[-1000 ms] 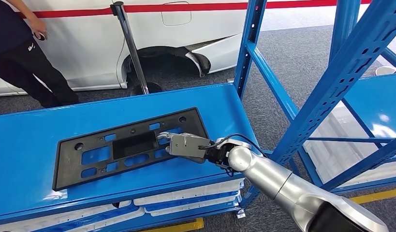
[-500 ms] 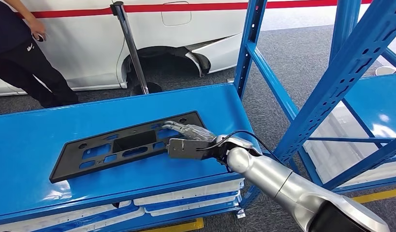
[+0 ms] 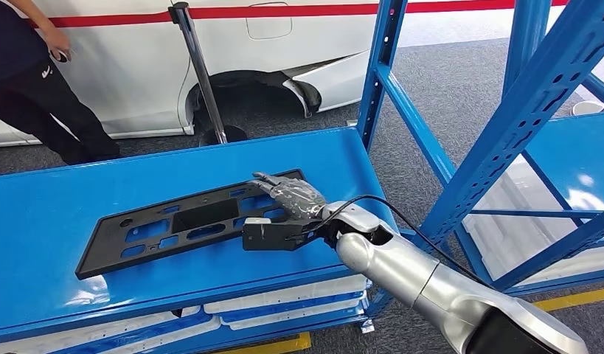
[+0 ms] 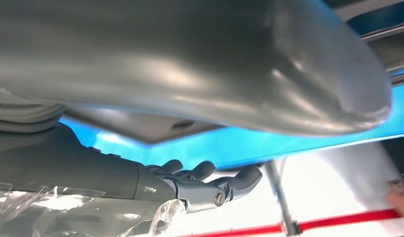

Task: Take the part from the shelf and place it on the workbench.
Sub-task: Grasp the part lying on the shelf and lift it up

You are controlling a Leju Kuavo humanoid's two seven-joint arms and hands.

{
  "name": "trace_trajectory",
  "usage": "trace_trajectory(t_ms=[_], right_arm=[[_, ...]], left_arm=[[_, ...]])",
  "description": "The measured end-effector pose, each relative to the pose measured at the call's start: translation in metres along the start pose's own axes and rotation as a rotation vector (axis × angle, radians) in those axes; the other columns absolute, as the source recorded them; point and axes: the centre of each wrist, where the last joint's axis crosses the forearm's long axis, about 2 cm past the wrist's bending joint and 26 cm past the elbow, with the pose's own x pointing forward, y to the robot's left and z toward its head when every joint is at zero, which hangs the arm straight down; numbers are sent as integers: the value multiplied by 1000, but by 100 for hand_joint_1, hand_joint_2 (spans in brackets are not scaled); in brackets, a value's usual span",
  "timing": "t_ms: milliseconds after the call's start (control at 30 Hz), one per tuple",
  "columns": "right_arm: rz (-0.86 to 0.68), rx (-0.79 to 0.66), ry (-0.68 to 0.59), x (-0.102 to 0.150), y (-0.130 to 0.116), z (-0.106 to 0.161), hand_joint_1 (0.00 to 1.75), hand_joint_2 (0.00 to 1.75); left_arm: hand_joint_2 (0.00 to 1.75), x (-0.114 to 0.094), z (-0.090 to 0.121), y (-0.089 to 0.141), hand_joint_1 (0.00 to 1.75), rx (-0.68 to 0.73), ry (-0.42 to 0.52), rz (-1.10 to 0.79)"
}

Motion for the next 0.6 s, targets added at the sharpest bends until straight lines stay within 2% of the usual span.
trace_trajectory(t_ms=[167, 433, 600], right_arm=[[153, -25, 36, 7, 8, -3, 0, 0], [169, -12, 21, 15, 15, -6, 0, 0], [241, -26, 37, 18, 16, -8, 0, 0]], left_arm=[[0, -4, -2, -4, 0, -3, 4, 13], [0, -6, -3, -6, 0, -6, 12, 11], [0, -7, -3, -5, 0, -7, 19, 9]])
